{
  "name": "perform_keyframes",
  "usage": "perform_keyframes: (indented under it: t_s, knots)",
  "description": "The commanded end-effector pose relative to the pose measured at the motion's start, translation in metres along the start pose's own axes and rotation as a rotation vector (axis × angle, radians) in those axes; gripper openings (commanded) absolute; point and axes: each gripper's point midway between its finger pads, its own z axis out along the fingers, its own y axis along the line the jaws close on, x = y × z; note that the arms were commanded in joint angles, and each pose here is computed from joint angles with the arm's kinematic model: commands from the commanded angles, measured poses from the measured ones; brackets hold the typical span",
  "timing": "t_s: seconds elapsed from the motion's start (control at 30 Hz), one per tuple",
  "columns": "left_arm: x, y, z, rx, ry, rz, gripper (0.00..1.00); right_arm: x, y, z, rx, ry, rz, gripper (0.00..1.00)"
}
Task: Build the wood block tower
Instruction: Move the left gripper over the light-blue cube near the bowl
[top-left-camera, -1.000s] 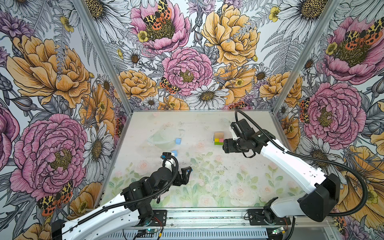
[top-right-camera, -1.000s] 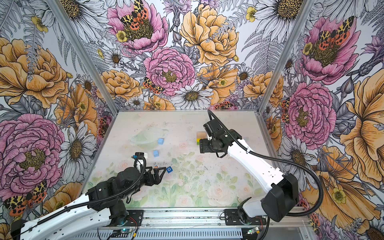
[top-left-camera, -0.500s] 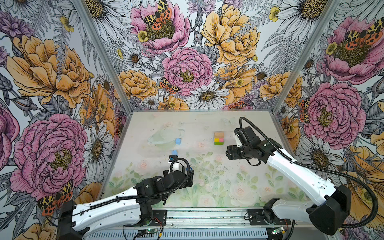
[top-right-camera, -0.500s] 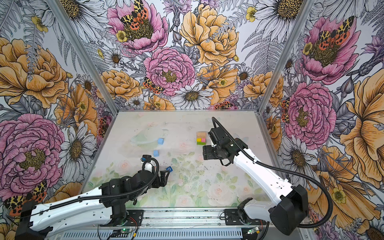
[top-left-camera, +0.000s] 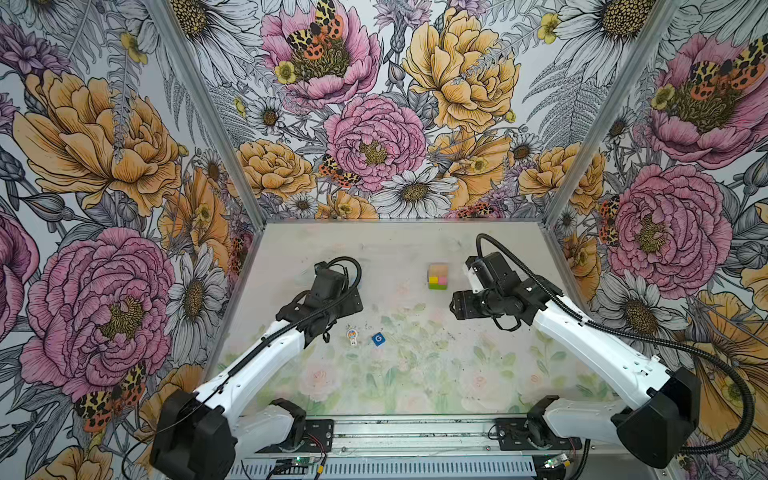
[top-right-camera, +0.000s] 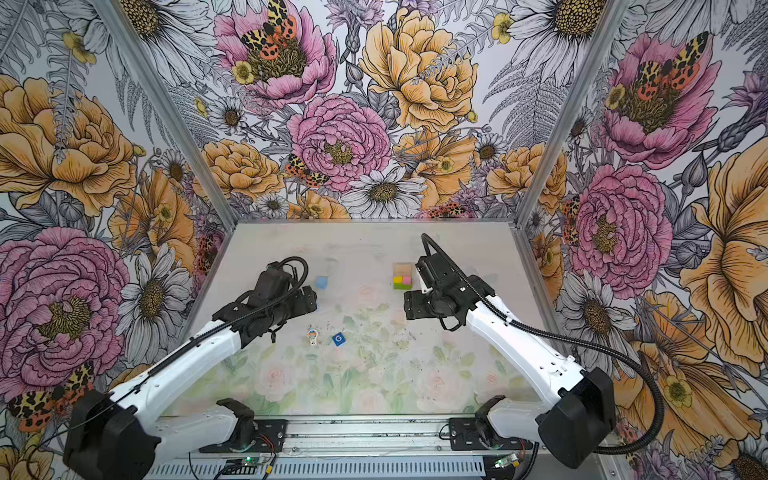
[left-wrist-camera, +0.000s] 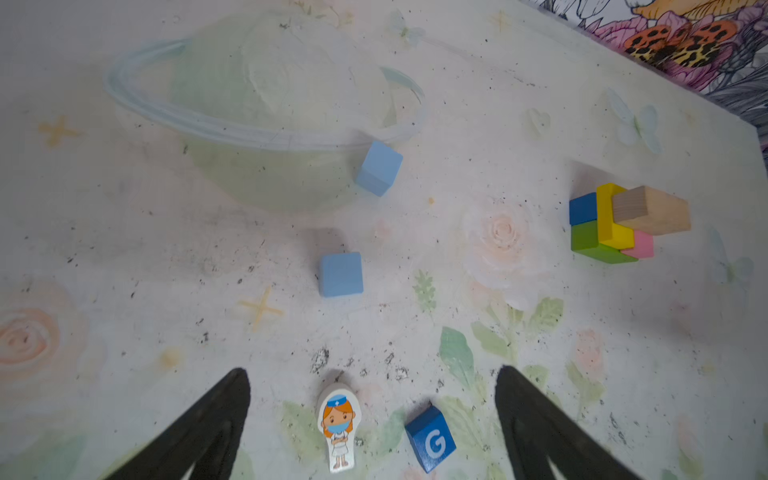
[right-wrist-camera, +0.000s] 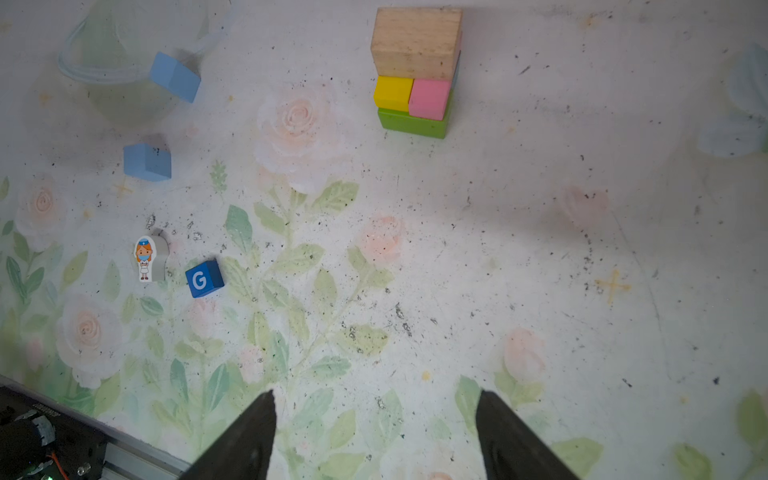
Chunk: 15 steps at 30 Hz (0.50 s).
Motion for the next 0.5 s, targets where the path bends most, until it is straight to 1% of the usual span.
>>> perform_keyframes:
  t_s: [0.0, 0.17, 0.3, 0.4, 0.47]
  knots:
    - [-0.013, -0.023, 0.022, 0.094, 0.061, 0.099, 0.9, -0.017, 0.008, -0.005, -0.041, -0.039, -0.021, 0.78]
    - [-0.025, -0.023, 0.058, 0.052, 0.121, 0.137, 0.86, -0.018, 0.002, -0.005, -0.05, -0.032, -0.012, 0.79]
    - [-0.035, -0.017, 0.081, -0.016, 0.151, 0.181, 0.81, -0.019, -0.006, -0.008, -0.056, -0.038, 0.007, 0.8]
    - [-0.039, -0.016, 0.096, -0.042, 0.178, 0.209, 0.73, -0.019, -0.011, -0.011, -0.063, -0.045, 0.018, 0.8]
    - [-0.041, -0.016, 0.104, -0.045, 0.193, 0.221, 0.69, -0.018, -0.014, -0.013, -0.064, -0.046, 0.026, 0.81]
